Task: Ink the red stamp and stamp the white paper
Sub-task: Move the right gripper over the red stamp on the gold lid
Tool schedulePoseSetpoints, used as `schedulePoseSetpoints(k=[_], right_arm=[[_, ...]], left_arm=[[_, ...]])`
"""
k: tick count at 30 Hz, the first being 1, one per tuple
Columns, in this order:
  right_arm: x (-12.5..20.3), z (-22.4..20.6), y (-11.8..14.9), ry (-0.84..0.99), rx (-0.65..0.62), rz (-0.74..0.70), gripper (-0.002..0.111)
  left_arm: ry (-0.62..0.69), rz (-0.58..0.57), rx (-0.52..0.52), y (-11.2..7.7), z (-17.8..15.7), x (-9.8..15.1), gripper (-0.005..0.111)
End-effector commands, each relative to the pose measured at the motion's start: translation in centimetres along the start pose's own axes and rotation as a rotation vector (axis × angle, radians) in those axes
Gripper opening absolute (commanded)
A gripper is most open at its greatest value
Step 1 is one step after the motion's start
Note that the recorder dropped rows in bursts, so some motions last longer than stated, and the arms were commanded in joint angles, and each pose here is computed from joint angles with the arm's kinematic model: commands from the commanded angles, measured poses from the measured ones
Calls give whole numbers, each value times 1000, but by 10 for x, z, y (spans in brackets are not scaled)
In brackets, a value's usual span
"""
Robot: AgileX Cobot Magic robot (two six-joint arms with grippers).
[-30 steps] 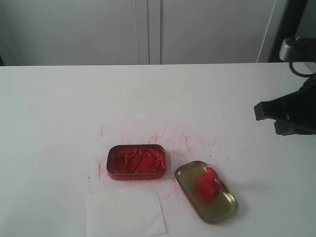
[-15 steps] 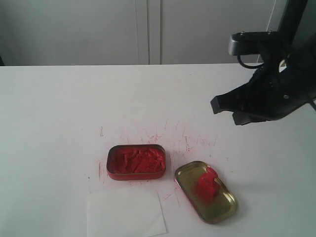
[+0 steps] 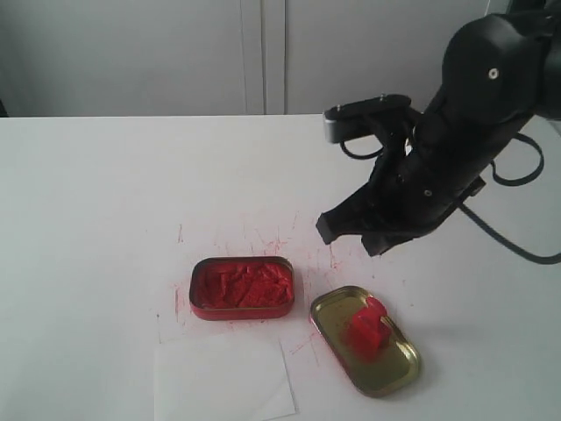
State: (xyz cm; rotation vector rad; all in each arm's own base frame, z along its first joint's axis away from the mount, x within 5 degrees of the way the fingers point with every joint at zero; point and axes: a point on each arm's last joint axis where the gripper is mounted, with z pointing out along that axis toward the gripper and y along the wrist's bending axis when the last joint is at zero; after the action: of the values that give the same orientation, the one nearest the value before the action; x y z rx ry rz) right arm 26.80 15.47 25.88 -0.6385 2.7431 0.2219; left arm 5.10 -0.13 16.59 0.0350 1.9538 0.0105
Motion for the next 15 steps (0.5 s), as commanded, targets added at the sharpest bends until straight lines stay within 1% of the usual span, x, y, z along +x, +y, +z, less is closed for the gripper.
schedulePoseSetpoints(k=[1, 6, 12, 15], right_arm=[[4, 11, 8, 89, 16, -61, 0], [6, 12, 16, 111, 13, -89, 0], [18, 16, 9, 197, 80, -91, 0], [22, 19, 8, 213, 84, -84, 0]], left_arm=[[2, -4, -1, 0, 0, 1, 0], [2, -4, -1, 0, 0, 1, 0], [2, -4, -1, 0, 0, 1, 0], [2, -4, -1, 0, 0, 1, 0]])
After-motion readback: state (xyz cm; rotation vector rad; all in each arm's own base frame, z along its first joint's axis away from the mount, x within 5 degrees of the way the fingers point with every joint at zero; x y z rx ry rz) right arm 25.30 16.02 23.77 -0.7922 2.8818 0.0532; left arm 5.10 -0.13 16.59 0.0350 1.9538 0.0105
